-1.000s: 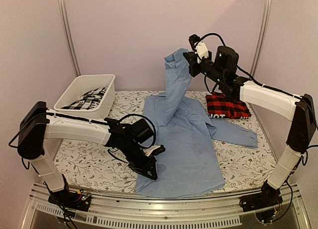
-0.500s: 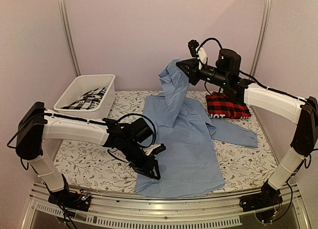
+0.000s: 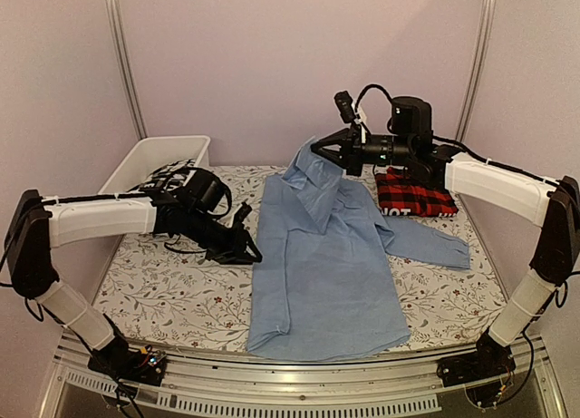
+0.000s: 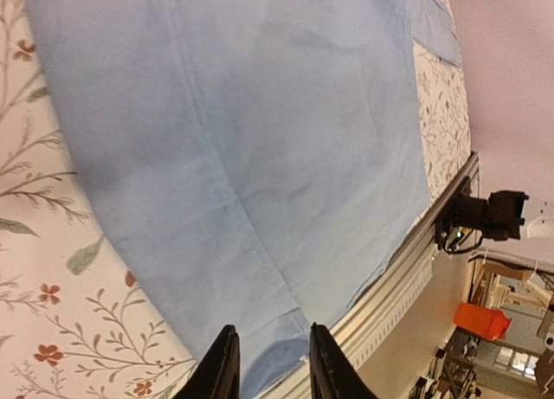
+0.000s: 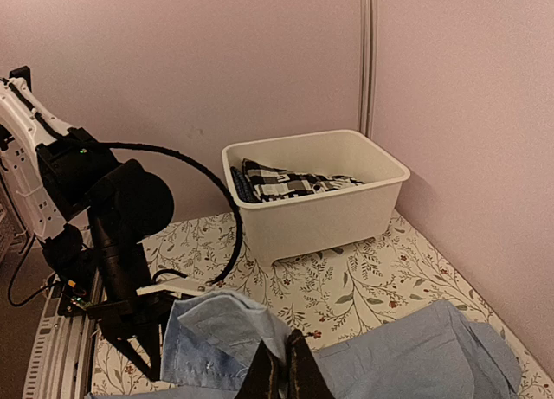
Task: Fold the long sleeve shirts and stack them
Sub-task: Fold the flattened shirt at the center of the board, then move the 1/3-folded shirt to the center of the board, then pass from the right arm to the left, then adjust the sleeve of the 1/3-folded shirt.
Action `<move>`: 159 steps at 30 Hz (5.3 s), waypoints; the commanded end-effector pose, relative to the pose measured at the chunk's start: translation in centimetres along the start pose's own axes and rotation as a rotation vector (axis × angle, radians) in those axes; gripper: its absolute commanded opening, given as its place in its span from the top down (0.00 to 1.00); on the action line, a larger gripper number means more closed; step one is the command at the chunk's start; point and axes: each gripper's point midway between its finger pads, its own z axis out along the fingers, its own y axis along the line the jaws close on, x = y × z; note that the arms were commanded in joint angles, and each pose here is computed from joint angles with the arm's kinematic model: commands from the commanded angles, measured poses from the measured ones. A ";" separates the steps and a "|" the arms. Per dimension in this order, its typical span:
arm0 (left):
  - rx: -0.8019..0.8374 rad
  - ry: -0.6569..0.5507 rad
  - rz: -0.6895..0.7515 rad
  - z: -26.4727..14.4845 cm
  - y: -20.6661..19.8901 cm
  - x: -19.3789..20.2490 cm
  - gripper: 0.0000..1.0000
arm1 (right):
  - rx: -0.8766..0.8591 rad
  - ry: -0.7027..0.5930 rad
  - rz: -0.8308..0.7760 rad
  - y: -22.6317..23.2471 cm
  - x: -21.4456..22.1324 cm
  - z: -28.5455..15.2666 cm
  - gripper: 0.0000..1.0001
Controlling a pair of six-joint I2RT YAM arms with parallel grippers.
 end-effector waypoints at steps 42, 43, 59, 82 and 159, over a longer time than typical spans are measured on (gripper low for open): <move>-0.081 -0.227 -0.069 3.4 9.8 -18.3 0.71 | 0.094 0.536 0.356 3.0 19.0 5.7 0.99; -0.071 -0.254 -0.042 2.2 9.0 -18.4 0.69 | 0.097 0.534 0.353 3.0 19.0 5.7 0.99; 0.094 -0.379 0.510 -4.4 -3.4 -13.1 0.48 | 0.111 0.494 0.241 2.9 16.3 4.8 0.99; 0.133 -0.206 0.570 1.1 -5.8 -11.0 0.97 | 0.133 0.470 0.221 2.9 15.1 4.5 0.96; 0.168 -0.163 -0.593 -0.5 9.4 -1.7 1.00 | 0.618 0.576 0.559 -3.7 24.9 2.7 0.39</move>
